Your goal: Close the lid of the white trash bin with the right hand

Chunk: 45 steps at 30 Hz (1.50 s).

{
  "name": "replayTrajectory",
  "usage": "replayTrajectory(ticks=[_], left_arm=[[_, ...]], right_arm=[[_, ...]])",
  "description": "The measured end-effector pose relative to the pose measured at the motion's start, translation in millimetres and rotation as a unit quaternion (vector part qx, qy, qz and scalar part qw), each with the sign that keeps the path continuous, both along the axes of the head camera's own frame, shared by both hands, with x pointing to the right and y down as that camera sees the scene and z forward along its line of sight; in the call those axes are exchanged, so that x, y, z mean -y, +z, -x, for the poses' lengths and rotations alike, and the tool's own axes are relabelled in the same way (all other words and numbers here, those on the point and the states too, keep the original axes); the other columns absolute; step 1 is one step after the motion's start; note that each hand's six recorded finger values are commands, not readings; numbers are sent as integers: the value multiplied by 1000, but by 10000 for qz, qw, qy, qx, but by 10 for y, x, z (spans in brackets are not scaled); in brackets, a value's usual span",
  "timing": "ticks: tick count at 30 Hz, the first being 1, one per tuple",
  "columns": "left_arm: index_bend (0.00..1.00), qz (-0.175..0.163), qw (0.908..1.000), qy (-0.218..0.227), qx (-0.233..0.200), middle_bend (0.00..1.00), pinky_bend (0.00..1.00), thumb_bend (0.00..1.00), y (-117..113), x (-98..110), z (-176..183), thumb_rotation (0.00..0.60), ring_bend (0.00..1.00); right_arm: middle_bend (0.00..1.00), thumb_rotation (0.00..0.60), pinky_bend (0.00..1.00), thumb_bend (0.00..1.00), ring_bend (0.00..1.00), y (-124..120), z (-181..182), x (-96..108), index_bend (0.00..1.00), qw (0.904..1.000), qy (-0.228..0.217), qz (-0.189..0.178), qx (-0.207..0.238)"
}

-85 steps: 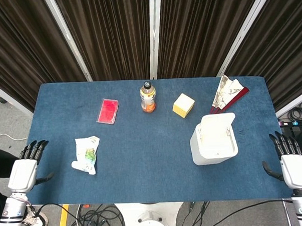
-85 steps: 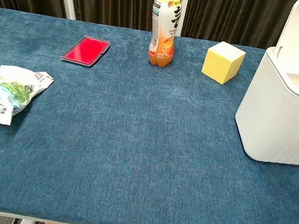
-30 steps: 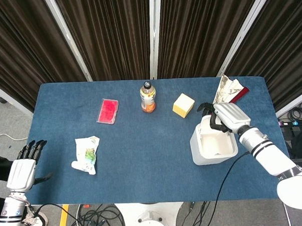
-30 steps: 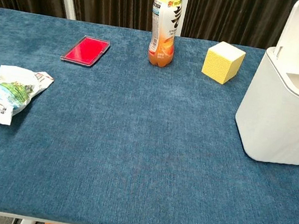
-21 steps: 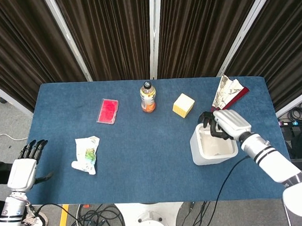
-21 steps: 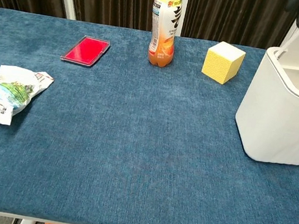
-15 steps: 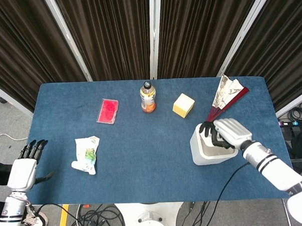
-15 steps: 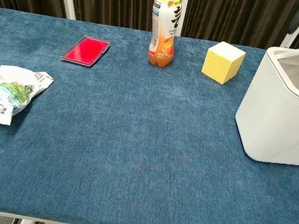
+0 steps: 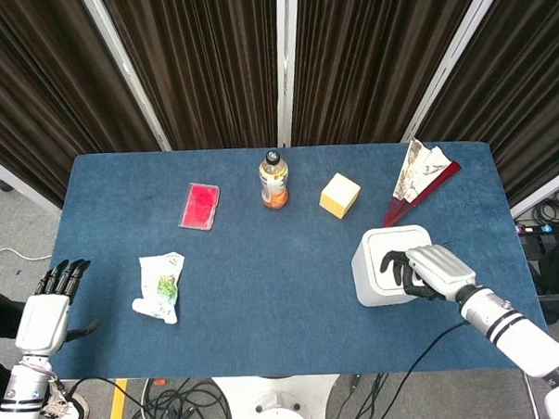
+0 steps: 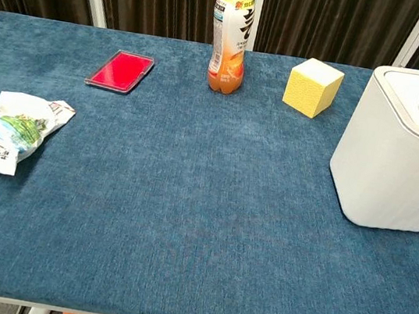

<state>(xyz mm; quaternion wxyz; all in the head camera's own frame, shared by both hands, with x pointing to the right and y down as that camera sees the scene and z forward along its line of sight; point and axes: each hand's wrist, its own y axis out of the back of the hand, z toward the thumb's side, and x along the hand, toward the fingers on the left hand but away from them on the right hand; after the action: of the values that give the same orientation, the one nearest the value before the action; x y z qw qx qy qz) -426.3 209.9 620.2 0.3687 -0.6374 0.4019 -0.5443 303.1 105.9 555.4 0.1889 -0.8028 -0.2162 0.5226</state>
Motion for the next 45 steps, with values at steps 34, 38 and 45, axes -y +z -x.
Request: replayTrajectory(ticks=[34, 38, 45], left_arm=[[96, 13, 10000, -13, 12, 98, 126, 80, 0, -14, 9, 600, 41], [96, -13, 10000, -17, 8, 98, 126, 80, -17, -12, 4, 600, 41], [96, -34, 10000, -36, -8, 98, 126, 80, -34, -22, -12, 600, 41]], right_arm=[[446, 494, 518, 1000, 389, -198, -173, 99, 378, 9972, 448, -366, 464], [449, 493, 509, 1000, 388, -376, -362, 64, 376, 9941, 585, -770, 495], [138, 495, 70, 570, 32, -528, -981, -96, 40, 9708, 879, -2229, -100]])
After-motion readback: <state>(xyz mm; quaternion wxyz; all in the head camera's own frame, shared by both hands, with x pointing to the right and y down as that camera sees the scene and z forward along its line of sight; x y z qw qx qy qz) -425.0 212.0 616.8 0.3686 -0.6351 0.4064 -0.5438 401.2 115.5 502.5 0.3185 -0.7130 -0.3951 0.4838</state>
